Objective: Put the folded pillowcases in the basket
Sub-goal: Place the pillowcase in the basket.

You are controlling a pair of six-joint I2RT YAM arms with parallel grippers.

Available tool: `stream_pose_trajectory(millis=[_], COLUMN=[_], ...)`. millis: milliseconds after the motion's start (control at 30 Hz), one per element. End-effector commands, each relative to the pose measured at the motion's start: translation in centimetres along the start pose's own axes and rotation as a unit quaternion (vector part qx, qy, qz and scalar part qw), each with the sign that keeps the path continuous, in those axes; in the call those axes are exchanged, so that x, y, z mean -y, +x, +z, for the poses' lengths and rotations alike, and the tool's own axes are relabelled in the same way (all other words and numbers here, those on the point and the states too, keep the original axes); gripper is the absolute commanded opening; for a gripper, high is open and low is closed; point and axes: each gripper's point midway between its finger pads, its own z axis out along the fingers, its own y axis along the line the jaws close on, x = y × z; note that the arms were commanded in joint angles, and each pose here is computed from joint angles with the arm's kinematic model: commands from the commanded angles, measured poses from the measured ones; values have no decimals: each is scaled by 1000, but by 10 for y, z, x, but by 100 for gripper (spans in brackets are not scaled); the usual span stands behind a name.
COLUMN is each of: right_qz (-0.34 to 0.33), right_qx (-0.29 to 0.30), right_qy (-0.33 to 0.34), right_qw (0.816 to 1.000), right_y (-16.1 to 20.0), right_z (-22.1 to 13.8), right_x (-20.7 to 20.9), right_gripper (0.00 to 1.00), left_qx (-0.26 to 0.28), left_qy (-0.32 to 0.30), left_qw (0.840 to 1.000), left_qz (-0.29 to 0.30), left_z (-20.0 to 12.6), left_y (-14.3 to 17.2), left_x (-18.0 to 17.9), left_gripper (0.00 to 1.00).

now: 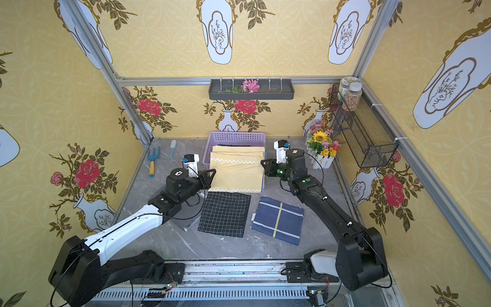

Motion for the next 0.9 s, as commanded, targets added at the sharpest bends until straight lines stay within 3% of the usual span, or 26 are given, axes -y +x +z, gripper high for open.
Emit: stream_pose_trajectory(millis=[0,433,867], right_qz=[-14,-45,-54], right_qx=[94,178,160], right_qy=[24,-21,10], right_qw=[995,983,986], right_y=[-47,-99,-104], right_z=[5,63,129], right_x=[6,7,46], right_gripper=[0,0,0], left_qx=[42,90,67], left_qy=[-42,-37,-48], left_qw=[998,994,995], left_qz=[20,53,61], left_z=[4,57,125], left_y=[-25,-80,-89], left_x=[-23,-58,-102], left_gripper=[0,0,0])
